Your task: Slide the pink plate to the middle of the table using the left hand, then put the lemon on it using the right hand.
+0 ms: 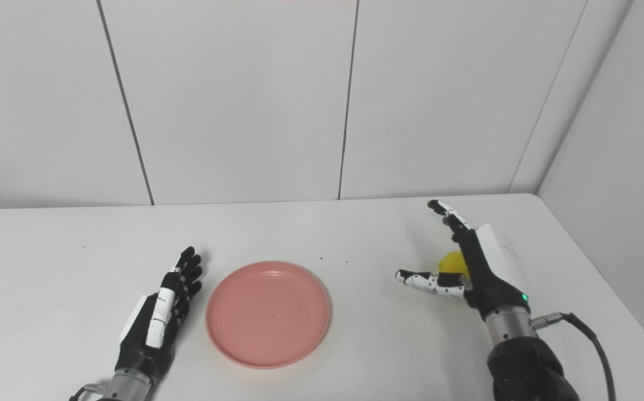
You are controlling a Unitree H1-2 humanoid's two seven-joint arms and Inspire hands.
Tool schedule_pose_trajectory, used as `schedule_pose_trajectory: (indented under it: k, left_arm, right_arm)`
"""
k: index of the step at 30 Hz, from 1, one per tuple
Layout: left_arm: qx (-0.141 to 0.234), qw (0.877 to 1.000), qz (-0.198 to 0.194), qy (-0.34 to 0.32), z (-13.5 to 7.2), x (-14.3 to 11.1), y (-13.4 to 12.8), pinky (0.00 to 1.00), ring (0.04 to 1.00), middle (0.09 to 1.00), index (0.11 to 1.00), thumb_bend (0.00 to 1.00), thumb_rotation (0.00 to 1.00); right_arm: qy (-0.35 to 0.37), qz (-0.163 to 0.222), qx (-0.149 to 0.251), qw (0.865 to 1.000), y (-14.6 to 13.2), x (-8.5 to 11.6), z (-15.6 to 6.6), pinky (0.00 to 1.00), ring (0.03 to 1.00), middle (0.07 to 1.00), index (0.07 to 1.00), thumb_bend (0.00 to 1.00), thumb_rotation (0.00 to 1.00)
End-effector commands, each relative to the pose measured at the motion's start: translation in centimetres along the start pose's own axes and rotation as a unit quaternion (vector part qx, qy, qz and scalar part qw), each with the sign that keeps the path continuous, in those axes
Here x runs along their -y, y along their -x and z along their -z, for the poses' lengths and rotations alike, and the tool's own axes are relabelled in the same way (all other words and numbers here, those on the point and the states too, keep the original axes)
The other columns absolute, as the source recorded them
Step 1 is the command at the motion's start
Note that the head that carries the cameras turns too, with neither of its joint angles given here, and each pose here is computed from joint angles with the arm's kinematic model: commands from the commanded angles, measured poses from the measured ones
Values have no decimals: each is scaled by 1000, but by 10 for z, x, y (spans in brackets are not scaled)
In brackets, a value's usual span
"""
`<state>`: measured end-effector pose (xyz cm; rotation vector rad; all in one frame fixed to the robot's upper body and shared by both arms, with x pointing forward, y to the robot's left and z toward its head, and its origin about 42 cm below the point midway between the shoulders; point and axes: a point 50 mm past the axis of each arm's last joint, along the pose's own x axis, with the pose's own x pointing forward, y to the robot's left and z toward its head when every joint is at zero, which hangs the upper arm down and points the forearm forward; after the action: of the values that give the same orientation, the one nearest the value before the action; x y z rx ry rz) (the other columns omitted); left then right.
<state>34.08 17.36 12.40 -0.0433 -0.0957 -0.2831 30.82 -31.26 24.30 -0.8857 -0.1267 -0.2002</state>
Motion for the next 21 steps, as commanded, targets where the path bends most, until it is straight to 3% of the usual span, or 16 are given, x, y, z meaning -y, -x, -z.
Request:
schedule_pose_trajectory:
  k: [1, 5, 14, 21]
  left_arm:
    - [-11, 1000, -1, 1, 9, -9, 5, 1000, 1000, 1000, 1000, 776, 1000]
    - [-9, 1000, -1, 5, 12, -14, 6, 1000, 1000, 1000, 1000, 774, 1000]
    - [1, 1000, 1, 9, 11, -18, 6, 1000, 1000, 1000, 1000, 762, 1000]
    - [2, 1000, 2, 10, 10, -17, 7, 1000, 1000, 1000, 1000, 763, 1000]
  right_arm:
    - [32, 27, -1, 999, -8, 17, 3, 733, 841, 879, 863, 873, 259]
    - [62, 18, -18, 998, -14, 25, 13, 753, 854, 887, 874, 877, 264]
    - [84, 10, -47, 995, -23, 41, 30, 752, 850, 875, 868, 882, 155]
    - [125, 10, -59, 990, -29, 43, 36, 739, 855, 883, 875, 886, 190]
